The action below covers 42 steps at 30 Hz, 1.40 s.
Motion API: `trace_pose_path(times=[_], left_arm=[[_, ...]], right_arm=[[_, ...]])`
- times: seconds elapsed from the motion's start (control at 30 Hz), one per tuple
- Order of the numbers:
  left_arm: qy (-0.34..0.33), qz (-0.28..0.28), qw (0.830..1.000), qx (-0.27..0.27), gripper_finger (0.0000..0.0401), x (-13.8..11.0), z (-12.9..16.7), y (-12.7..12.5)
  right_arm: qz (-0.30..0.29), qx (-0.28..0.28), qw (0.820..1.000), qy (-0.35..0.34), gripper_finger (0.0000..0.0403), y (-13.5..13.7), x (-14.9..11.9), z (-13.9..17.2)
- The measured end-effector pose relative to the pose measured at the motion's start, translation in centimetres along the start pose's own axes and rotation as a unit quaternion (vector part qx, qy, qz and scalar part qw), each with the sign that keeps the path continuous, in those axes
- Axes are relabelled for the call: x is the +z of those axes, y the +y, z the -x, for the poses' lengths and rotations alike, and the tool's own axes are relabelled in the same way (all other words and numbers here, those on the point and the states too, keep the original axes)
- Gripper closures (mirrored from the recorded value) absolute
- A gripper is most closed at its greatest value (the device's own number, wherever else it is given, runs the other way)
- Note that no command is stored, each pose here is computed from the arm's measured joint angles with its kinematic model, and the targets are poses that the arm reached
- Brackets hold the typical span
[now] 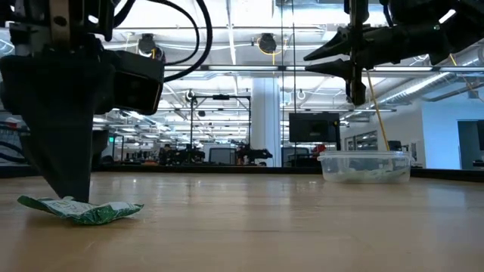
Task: Pick and place Stevia / Truvia into bins
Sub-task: Put the white truvia packet into the transparent bin
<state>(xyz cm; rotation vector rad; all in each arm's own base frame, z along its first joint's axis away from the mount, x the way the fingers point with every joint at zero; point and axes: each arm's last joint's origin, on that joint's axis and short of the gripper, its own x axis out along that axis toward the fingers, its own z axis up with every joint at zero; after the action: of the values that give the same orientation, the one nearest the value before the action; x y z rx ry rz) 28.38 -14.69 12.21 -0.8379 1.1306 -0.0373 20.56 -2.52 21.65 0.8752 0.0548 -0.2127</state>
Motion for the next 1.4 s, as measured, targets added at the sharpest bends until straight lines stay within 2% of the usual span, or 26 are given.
trace_pose_path(times=[0.3, 0.47, 0.83, 1.4], left_arm=[[0.002, -0.027, 1.0, -0.002, 0.0261, -0.9, -0.3, -0.5], [-0.004, -0.046, 0.999, 0.001, 0.0305, -1.3, -0.4, -0.7], [-0.025, -0.035, 0.999, 0.012, 0.0393, -0.3, -0.2, -0.1], [-0.021, -0.056, 0.998, 0.001, 0.0397, 0.0, -0.2, -0.2]], right_arm=[[0.0, -0.004, 1.0, 0.003, 0.0334, -0.1, -0.1, 0.0], [0.001, -0.012, 1.0, 0.009, 0.0334, -0.2, -0.2, 0.0], [0.001, -0.012, 1.0, 0.01, 0.0334, -0.2, -0.2, 0.0], [0.012, -0.011, 1.0, 0.011, 0.0334, -0.2, -0.2, 0.0]])
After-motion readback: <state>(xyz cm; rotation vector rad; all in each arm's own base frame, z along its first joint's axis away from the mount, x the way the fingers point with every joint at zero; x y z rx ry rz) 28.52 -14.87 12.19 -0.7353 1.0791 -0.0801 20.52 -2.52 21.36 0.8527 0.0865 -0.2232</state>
